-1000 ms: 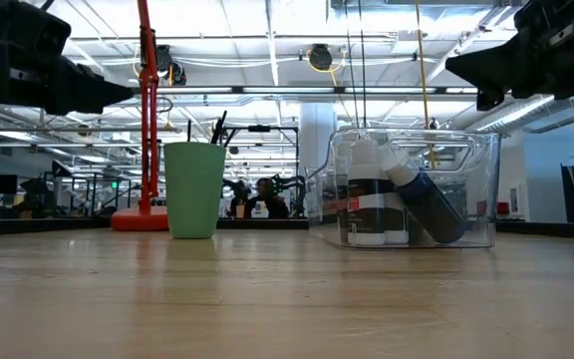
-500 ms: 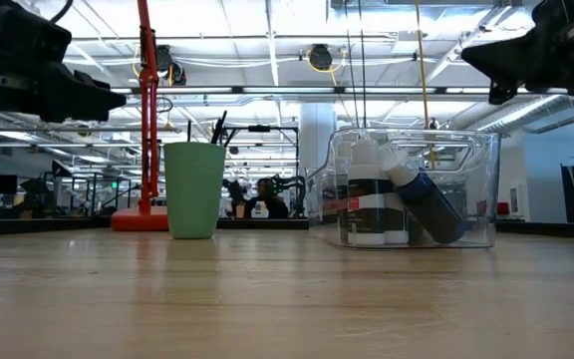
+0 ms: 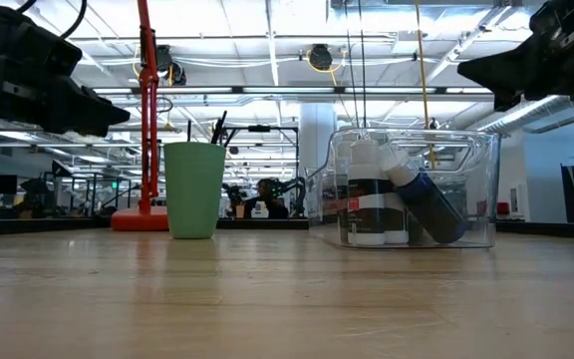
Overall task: Pick & Place Paint Supplies
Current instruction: Return to Home Position
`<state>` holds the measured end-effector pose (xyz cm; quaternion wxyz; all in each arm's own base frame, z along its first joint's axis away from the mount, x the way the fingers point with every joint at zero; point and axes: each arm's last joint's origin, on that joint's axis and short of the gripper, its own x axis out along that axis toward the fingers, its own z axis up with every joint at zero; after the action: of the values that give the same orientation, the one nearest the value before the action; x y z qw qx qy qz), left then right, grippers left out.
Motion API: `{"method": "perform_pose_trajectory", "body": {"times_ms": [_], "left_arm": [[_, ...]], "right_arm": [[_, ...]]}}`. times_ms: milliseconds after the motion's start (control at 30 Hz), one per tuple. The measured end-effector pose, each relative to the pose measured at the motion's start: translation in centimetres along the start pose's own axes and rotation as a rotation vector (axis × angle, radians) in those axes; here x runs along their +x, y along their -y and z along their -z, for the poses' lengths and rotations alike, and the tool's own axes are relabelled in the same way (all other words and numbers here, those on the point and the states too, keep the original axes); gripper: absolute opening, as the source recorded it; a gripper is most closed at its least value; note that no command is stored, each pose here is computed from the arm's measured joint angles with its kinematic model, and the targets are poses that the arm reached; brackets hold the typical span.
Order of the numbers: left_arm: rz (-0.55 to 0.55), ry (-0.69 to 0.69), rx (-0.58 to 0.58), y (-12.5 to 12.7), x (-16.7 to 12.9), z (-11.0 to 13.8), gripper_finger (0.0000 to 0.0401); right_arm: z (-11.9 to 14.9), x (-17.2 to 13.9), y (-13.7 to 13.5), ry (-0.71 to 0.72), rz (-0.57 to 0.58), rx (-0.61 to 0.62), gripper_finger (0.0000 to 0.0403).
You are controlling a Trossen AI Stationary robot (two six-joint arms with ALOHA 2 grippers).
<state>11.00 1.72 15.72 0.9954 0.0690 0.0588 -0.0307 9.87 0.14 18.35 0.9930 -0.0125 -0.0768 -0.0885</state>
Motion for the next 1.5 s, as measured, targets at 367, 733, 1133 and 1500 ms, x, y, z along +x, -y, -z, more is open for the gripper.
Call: {"method": "perform_pose_trajectory", "body": {"times_ms": [367, 733, 1133, 1500], "left_arm": [[-0.02, -0.003, -0.102, -0.06, 0.0, 0.02, 0.0012], [-0.021, -0.003, -0.098, -0.06, 0.0, 0.02, 0.0008], [-0.021, -0.003, -0.097, -0.06, 0.0, 0.01, 0.0023], [-0.022, -0.003, -0.097, -0.06, 0.0, 0.0, 0.0002]], "right_arm": [[0.06, 0.04, -0.02, -0.006, -0.004, -0.02, 0.0003], [0.06, 0.04, -0.03, -0.006, -0.004, -0.02, 0.0002], [0.06, 0.04, -0.03, -0.006, -0.005, -0.02, 0.0004], [0.06, 0.04, -0.03, -0.006, -0.005, -0.02, 0.0004]]}}
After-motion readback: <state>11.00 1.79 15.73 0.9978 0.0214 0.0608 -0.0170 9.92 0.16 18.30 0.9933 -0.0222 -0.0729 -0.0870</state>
